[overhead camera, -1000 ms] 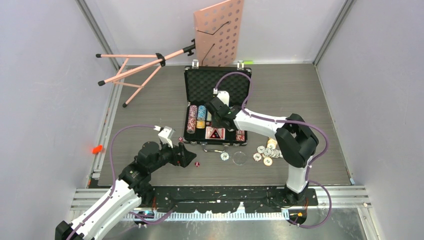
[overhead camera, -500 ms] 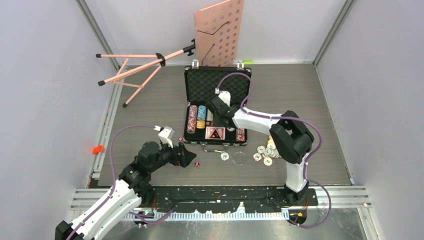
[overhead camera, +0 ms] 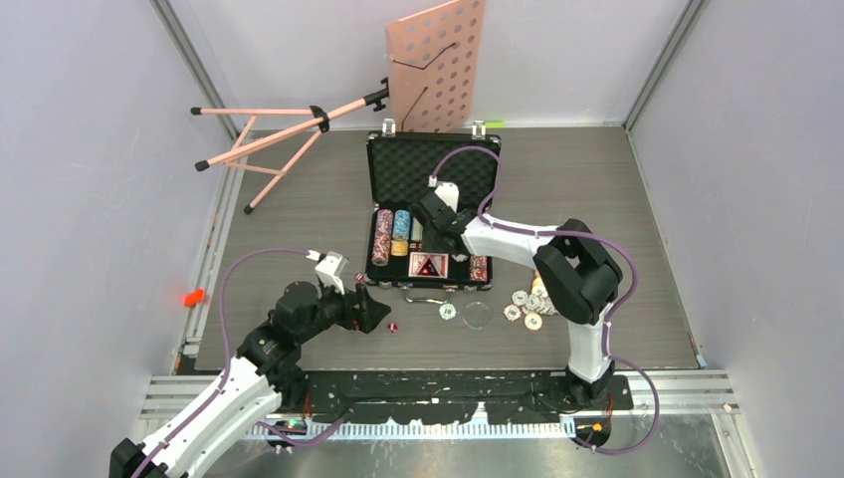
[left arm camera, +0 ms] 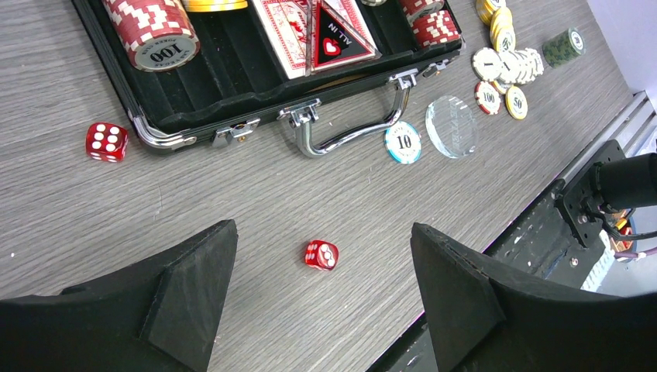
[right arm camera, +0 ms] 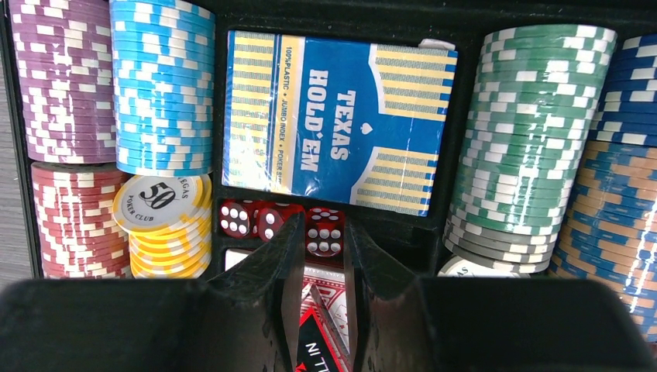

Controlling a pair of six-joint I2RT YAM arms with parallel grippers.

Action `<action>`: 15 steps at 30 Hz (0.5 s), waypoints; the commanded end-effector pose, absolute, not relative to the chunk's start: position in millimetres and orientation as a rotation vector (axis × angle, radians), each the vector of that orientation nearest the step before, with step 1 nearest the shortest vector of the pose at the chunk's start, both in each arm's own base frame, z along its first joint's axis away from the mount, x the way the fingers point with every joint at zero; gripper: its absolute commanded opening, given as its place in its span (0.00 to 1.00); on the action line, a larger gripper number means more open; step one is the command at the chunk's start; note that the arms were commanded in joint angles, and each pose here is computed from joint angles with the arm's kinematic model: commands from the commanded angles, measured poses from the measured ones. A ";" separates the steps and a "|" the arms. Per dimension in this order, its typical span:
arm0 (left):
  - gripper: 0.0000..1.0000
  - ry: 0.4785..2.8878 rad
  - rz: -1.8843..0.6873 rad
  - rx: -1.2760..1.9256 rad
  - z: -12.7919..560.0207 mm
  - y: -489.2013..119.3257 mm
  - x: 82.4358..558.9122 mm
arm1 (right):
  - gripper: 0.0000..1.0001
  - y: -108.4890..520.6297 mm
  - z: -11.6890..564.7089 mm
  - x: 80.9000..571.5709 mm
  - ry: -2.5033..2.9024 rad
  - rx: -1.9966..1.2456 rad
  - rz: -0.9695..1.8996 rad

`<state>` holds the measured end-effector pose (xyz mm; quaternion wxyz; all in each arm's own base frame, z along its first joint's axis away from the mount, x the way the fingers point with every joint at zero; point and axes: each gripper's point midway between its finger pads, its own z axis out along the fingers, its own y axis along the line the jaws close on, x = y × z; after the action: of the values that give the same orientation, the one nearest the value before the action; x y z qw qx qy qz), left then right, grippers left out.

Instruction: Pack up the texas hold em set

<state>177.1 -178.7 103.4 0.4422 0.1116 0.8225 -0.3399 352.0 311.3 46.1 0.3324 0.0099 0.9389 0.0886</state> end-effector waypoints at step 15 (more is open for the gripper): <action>0.85 2.007 -0.845 0.289 110.6 -180.5 180.0 | 0.42 318.7 76.1 365.4 2.377 0.112 0.350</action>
<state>177.2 -178.6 103.3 0.4422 0.1114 0.8227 -0.3395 356.6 306.7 44.8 0.3292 0.0263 0.9392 0.0943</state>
